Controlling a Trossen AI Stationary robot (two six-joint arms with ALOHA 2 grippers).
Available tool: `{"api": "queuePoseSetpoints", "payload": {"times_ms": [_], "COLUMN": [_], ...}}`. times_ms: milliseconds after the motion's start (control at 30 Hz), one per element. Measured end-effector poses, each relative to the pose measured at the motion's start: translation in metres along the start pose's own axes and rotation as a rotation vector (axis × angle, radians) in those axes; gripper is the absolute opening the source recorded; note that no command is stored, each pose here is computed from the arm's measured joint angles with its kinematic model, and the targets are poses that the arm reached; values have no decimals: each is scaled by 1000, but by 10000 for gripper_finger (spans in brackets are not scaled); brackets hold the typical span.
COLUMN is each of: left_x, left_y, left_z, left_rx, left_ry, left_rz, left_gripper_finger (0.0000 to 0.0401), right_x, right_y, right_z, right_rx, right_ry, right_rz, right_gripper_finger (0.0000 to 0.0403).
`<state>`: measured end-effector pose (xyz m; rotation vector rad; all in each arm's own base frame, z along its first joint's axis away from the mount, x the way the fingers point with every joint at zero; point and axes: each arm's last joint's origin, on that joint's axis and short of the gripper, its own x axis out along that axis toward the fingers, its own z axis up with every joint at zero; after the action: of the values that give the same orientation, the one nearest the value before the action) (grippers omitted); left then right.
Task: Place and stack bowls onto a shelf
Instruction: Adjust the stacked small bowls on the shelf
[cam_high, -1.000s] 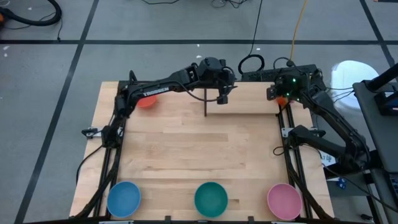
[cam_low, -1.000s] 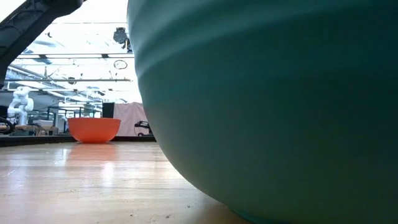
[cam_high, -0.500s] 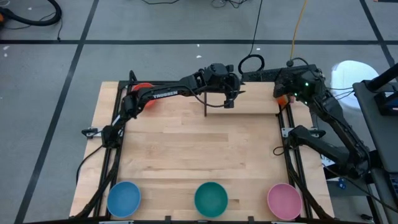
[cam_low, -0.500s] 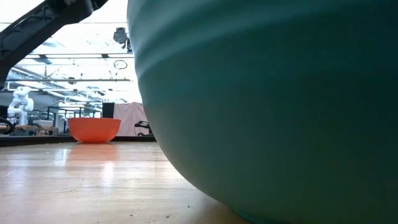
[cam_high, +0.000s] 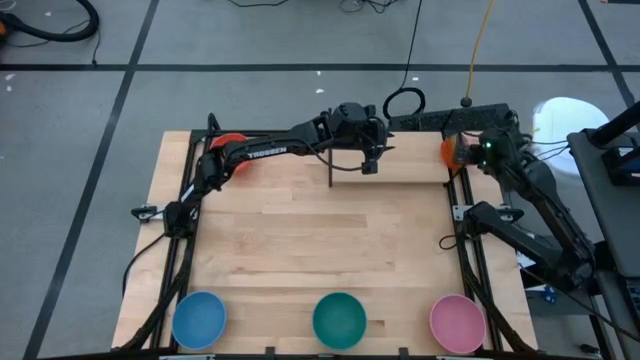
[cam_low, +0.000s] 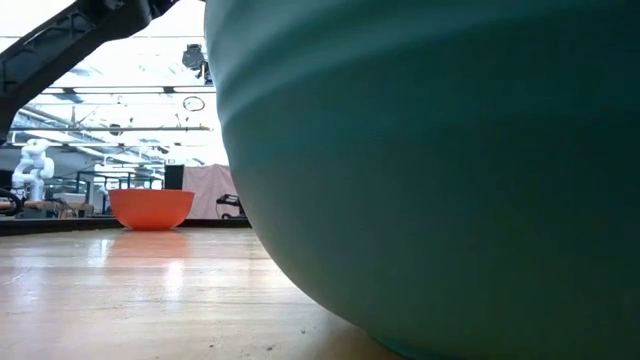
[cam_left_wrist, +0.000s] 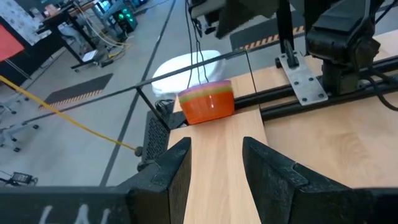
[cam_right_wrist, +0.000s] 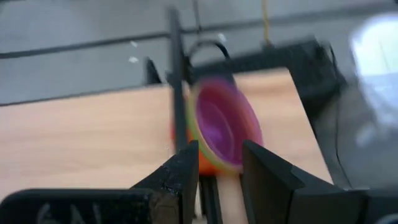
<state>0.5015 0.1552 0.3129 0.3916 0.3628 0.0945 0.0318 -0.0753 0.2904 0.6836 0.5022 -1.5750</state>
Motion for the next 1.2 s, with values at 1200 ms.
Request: {"api": "queuePoseSetpoints", "payload": {"times_ms": [1200], "left_x": [0], "left_y": [-2], "left_z": [-2], "left_rx": [-33], "left_ry": [24], "left_rz": [-13], "left_gripper_finger": [149], "right_x": [94], "right_y": [12], "right_z": [14], "right_rx": [113], "right_ry": [254], "right_rz": [56], "right_gripper_finger": [114]}}
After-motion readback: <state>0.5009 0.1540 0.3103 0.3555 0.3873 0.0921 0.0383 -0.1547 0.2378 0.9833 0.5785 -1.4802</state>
